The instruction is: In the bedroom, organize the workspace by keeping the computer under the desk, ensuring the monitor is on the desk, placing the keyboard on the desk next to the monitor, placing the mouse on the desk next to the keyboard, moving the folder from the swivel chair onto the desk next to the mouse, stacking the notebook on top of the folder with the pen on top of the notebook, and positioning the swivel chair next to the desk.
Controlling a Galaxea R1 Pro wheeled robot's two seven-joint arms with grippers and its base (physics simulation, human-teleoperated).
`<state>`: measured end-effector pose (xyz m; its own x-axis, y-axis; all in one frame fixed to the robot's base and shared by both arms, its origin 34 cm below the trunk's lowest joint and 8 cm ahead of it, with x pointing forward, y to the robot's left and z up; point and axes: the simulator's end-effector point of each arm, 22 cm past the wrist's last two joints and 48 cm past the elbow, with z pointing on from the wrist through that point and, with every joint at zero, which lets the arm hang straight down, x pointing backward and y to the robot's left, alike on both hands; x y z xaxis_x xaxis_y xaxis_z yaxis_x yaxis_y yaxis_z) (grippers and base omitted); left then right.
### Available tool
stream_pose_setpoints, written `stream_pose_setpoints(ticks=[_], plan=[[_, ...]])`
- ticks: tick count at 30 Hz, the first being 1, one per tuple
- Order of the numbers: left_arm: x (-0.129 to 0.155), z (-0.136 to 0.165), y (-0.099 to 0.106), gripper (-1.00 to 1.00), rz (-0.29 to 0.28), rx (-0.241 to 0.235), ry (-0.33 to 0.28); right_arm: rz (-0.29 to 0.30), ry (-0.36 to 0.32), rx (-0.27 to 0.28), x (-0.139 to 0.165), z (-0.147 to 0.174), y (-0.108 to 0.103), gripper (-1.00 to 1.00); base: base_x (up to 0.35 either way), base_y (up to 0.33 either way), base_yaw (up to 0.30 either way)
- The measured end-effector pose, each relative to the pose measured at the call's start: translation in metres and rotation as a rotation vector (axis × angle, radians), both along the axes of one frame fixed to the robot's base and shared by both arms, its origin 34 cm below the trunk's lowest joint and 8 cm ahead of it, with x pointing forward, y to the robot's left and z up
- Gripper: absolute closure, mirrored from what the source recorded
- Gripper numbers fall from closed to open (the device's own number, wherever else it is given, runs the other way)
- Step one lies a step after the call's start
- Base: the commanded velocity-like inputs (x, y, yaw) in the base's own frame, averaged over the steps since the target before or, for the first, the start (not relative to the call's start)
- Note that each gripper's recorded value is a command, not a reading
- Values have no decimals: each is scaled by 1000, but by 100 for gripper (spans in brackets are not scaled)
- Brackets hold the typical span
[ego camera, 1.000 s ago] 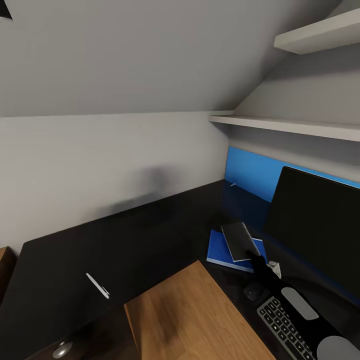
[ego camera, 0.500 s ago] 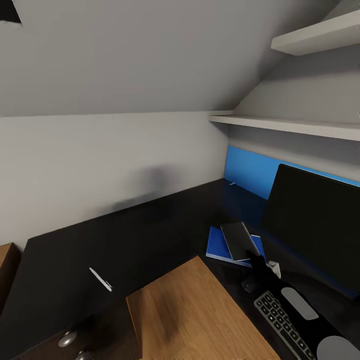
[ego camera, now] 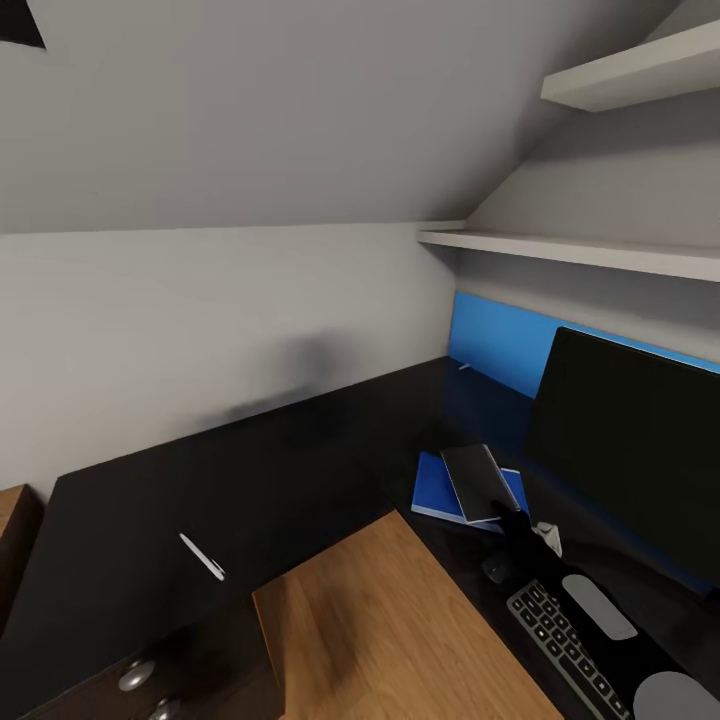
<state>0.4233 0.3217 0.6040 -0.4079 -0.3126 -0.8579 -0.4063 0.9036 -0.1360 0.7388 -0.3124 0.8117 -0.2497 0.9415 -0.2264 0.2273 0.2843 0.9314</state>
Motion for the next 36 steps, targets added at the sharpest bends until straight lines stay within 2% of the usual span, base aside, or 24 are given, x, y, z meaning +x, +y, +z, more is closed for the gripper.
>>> stream_pose_setpoints(ticks=[9, 36], plan=[[0, 0, 0, -100, -1, 1, 0, -1, 0, 0, 0, 0, 0, 100, 82, 0, 0], [0, -8, -5, -100, -2, -7, 0, -3, 1, 1, 0, -8, -1, 100, 2, 0, 0]])
